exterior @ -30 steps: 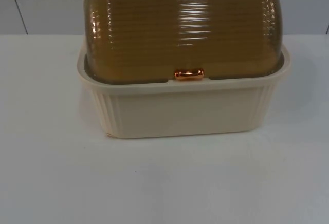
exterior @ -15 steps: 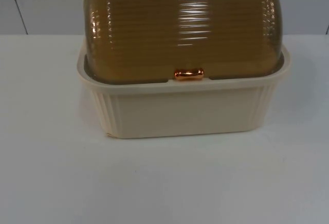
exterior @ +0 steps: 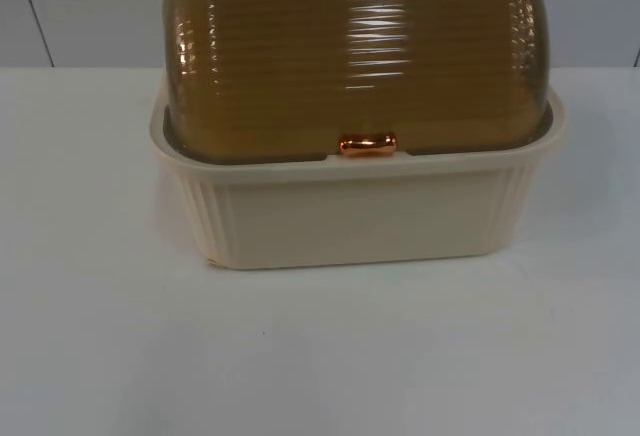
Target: Open the box lid with the left hand, place the block into the box with the right hand, then close the box lid with the left hand.
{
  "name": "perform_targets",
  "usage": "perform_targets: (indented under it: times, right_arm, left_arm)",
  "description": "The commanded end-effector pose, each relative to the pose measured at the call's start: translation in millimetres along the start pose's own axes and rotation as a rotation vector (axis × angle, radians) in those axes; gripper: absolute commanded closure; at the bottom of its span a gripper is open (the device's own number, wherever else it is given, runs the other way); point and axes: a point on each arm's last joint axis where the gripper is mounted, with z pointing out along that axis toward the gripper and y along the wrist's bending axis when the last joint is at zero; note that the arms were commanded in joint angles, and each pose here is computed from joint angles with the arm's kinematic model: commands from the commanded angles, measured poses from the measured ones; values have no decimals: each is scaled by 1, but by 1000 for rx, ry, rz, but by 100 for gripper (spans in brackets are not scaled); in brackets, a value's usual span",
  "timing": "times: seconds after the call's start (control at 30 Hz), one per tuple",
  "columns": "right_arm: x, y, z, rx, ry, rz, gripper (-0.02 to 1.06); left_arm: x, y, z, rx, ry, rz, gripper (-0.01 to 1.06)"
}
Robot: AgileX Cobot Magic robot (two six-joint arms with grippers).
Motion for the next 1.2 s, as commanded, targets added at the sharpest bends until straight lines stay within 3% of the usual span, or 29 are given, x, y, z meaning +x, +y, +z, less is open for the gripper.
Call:
perform_targets:
  times: [0.0, 0.13, 1.17]
  right_arm:
    - [4, 1, 3, -7, 27, -4, 0]
    - [5, 1, 4, -7, 29, -4, 0]
    - [5, 1, 3, -1, 29, 8, 0]
  left_arm:
    - [4, 2, 5, -20, 23, -14, 5]
    - [13, 2, 16, -18, 69, -47, 5]
    - [22, 2, 32, -11, 76, -47, 5]
